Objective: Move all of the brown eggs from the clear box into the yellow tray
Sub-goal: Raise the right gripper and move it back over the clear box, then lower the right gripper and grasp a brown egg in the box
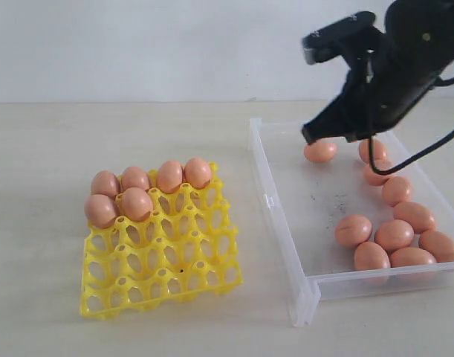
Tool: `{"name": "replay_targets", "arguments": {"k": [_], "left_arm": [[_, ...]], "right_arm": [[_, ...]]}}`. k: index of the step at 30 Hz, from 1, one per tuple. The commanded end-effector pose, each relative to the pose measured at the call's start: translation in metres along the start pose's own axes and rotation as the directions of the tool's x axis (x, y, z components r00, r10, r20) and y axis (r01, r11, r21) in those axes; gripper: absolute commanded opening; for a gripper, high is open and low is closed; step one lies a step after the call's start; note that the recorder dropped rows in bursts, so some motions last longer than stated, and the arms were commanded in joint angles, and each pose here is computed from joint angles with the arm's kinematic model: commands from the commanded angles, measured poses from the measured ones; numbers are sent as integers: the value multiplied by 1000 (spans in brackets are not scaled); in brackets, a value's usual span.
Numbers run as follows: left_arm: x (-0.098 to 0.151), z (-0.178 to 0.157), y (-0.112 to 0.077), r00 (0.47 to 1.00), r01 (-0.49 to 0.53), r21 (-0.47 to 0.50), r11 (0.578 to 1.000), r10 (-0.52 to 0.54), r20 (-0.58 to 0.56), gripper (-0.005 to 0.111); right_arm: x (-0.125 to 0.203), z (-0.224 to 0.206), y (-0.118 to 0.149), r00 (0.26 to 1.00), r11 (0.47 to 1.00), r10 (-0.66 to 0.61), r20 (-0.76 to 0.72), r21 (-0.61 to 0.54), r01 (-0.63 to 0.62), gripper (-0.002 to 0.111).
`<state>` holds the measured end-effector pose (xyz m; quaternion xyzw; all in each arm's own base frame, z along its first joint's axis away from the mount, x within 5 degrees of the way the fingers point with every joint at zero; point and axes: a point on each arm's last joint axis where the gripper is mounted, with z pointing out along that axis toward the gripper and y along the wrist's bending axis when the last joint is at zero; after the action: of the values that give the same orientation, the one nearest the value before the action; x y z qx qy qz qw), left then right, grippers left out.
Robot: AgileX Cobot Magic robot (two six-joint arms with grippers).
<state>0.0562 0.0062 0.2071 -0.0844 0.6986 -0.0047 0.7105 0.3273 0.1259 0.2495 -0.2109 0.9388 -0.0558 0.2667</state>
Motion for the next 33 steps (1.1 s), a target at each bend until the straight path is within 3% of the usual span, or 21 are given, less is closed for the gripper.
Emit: {"name": "replay_targets", "arguments": {"k": [1, 3, 8, 10, 16, 18, 26, 33], "left_arm": [[1, 0, 0, 1000, 18, 2, 1000, -18, 0, 4], [1, 0, 0, 1000, 18, 2, 1000, -18, 2, 4], [1, 0, 0, 1000, 18, 2, 1000, -18, 2, 4], [1, 0, 0, 1000, 18, 2, 1000, -18, 2, 4], [1, 0, 0, 1000, 18, 2, 1000, -18, 2, 4], [1, 0, 0, 1000, 18, 2, 1000, -18, 0, 4], [1, 0, 0, 1000, 18, 2, 1000, -18, 0, 4], [1, 0, 0, 1000, 18, 2, 1000, -18, 2, 4]], "right_arm": [[23, 16, -12, 964, 975, -165, -209, -180, 128, 0], [27, 23, -4, 939, 937, -267, -218, -286, 200, 0], [25, 32, 0, 963, 958, -148, -226, -275, 83, 1], [27, 37, 1, 960, 962, -116, -254, -270, 45, 7], [36, 50, 5, 918, 964, 58, -392, -218, -154, 54], [39, 55, 6, 891, 958, 114, -440, -190, -216, 63], [51, 72, 11, 802, 936, 221, -554, -111, -335, 62], [49, 82, 14, 813, 927, 246, -527, -116, -356, 62]]}}
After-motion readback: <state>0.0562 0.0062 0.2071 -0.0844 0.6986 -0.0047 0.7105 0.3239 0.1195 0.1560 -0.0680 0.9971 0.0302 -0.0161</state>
